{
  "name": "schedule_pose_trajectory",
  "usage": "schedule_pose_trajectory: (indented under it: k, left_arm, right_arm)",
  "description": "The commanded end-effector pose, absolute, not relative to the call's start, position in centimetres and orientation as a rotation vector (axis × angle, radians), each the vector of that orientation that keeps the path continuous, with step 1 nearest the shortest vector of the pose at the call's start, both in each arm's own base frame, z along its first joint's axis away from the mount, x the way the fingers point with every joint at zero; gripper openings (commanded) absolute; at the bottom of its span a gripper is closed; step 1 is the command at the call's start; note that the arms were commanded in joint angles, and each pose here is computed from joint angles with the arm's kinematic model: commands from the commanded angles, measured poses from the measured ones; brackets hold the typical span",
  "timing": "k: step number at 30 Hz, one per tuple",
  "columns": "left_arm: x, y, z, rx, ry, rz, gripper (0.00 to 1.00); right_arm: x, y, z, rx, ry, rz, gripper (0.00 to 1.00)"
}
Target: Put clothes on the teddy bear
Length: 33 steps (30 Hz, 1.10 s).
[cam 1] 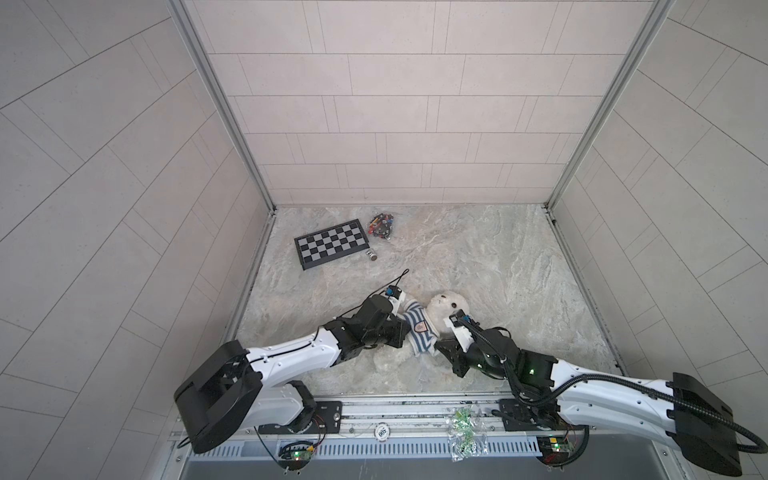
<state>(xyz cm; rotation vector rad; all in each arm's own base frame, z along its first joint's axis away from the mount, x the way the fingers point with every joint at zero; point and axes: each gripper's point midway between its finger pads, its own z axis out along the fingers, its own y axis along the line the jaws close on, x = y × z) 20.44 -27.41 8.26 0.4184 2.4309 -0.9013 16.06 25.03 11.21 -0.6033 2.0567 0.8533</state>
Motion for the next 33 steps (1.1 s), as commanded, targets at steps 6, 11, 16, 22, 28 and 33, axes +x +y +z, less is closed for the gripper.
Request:
schedule_pose_trajectory:
  k: [6,11,16,22,28,33]
  left_arm:
    - [19.9,-26.6,7.4,0.410,2.463,-0.896,0.04]
    - [20.1,-26.6,7.4,0.408,2.463,-0.893,0.03]
    - [20.1,-26.6,7.2,0.401,2.465,-0.897,0.03]
    - [20.0,-26.5,7.2,0.402,2.463,-0.893,0.02]
    - [20.0,-26.5,6.8,0.402,2.469,-0.891,0.02]
    - [20.1,-26.1,6.7,0.390,2.467,-0.889,0.01]
  right_arm:
    - [15.7,23.1,9.7,-0.515,2.108,0.830,0.10]
    - [15.1,23.9,9.5,-0.558,2.115,0.835,0.10]
    - [15.1,24.8,9.8,-0.580,2.106,0.853,0.08]
    - [14.7,25.5,10.2,-0.575,2.094,0.877,0.05]
    - [13.9,25.3,10.3,-0.579,2.099,0.847,0.04]
    - [14.3,24.4,10.7,-0.536,2.076,0.801,0.04]
